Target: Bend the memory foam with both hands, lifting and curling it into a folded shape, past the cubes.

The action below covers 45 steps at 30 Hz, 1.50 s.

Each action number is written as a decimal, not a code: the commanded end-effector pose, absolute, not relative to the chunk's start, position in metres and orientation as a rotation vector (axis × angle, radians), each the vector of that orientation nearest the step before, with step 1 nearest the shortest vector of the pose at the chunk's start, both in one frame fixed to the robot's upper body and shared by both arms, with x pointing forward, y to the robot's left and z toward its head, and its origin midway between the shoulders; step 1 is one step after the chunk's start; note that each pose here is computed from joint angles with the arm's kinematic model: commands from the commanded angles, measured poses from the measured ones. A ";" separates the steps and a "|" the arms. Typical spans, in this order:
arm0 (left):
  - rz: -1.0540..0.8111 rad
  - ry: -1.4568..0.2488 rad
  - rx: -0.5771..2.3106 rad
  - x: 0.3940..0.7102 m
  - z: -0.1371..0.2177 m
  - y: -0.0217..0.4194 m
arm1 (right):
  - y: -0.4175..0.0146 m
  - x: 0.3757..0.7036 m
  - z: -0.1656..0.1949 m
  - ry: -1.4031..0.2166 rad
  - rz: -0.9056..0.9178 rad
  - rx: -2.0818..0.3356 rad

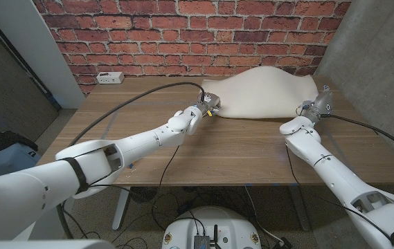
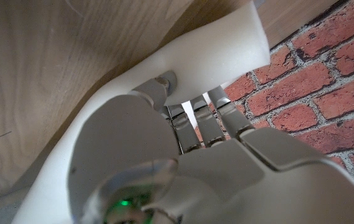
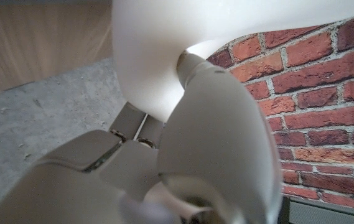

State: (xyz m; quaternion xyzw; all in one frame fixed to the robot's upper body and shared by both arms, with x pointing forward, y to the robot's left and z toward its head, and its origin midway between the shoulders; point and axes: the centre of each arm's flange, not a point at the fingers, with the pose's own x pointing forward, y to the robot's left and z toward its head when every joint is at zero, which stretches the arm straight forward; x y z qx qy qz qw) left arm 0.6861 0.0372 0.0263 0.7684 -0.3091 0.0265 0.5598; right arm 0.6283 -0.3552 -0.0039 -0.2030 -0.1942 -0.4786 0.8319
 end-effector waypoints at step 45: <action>-0.085 -0.683 1.710 0.668 0.016 0.048 | -0.298 0.621 0.068 -0.617 -1.303 -0.982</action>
